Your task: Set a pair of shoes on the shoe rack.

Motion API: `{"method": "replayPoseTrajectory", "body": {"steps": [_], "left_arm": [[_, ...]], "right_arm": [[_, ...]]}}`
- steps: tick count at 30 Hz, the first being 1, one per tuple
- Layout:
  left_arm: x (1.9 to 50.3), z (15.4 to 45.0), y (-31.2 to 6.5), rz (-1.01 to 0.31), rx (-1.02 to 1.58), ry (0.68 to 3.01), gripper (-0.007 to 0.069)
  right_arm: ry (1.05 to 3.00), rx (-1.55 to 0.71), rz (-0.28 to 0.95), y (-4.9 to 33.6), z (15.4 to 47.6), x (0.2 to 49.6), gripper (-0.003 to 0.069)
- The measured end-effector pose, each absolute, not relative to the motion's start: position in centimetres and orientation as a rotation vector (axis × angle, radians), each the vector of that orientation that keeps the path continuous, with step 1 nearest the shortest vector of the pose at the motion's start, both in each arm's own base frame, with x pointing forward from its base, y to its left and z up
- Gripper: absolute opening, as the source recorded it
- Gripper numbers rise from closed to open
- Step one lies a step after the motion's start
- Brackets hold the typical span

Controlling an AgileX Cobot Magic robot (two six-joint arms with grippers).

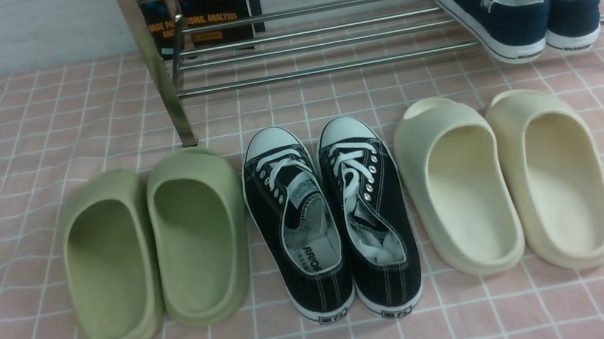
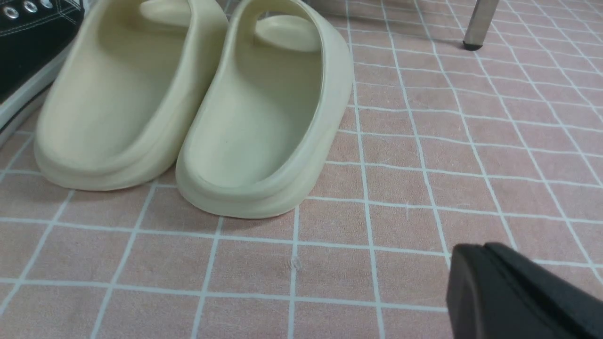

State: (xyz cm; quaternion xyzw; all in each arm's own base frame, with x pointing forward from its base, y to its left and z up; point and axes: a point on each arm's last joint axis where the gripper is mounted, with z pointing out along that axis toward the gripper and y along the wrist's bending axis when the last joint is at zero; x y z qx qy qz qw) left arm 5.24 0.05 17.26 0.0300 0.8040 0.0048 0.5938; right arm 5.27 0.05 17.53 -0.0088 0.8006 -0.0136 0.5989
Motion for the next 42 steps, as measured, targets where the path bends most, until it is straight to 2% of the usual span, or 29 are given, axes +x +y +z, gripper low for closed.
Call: {"method": "replayPoseTrajectory", "body": {"steps": [7,42], "left_arm": [[5.24,17.26,0.05,0.011,0.07,1.869,0.024],[5.24,17.26,0.05,0.011,0.07,1.869,0.024]], "right_arm": [[1.856,0.058,0.03,0.07,17.53,5.27,-0.0019],[1.856,0.062,0.035,0.08,17.53,5.27,-0.0006]]}}
